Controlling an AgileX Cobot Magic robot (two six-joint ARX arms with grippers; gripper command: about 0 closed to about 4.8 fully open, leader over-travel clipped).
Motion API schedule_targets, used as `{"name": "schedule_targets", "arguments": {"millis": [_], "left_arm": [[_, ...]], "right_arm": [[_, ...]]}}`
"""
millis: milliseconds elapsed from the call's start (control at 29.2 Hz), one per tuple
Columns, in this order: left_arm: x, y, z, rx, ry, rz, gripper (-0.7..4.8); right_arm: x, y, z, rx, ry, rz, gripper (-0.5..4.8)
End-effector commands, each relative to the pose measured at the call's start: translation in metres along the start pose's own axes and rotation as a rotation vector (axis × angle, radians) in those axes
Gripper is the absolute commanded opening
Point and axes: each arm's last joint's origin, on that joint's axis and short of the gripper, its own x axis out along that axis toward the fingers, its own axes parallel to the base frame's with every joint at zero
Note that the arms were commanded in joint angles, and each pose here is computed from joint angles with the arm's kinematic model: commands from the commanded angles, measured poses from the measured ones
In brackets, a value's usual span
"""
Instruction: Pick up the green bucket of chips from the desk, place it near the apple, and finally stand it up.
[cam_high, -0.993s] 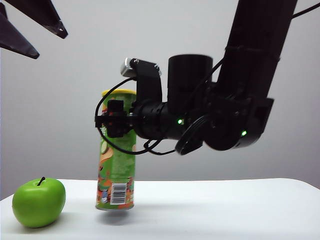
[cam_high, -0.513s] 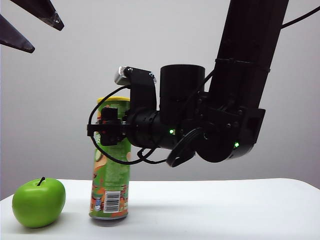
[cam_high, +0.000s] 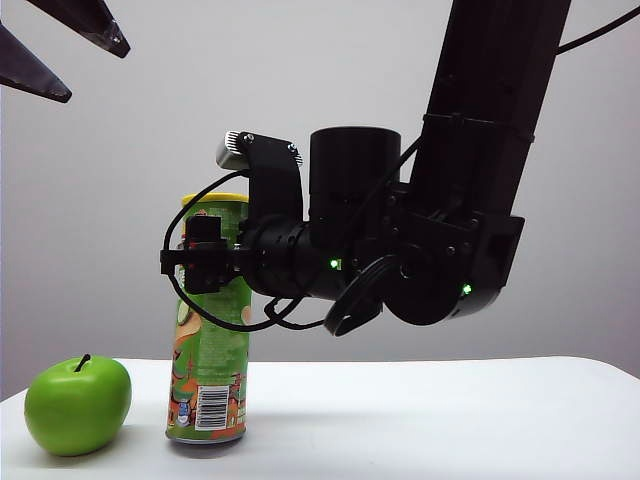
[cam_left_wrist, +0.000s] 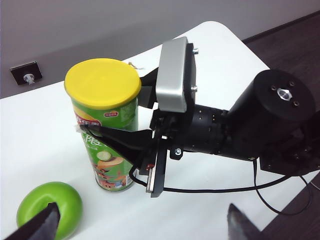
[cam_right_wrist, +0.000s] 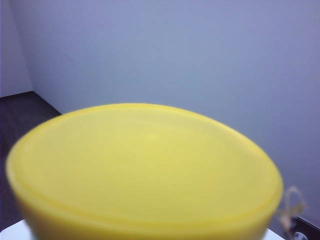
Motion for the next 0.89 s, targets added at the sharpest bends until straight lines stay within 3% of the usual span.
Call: {"name": "schedule_targets", "arguments": {"millis": [34,205,548,890], "left_arm": [[-0.001,0.0,0.002,0.002,-0.016,0.0,4.31],[-0.001,0.0,0.002,0.002,-0.016,-0.001,4.31],[-0.001,0.0,0.002,0.002,-0.016,-0.002,4.31],[-0.001,0.0,0.002,0.002,-0.016,-0.002,4.31]], "right_arm": [[0.0,0.002,-0.003,0.005,0.029,0.006,3.41],[0.0,0.002,-0.003,0.015,0.03,0.01,4.79],[0.0,0.004,0.01,0.067,0.011,0.056,4.79],[-0.017,0.005,0.018,0.145,0.148,0.098,4.79]]}}
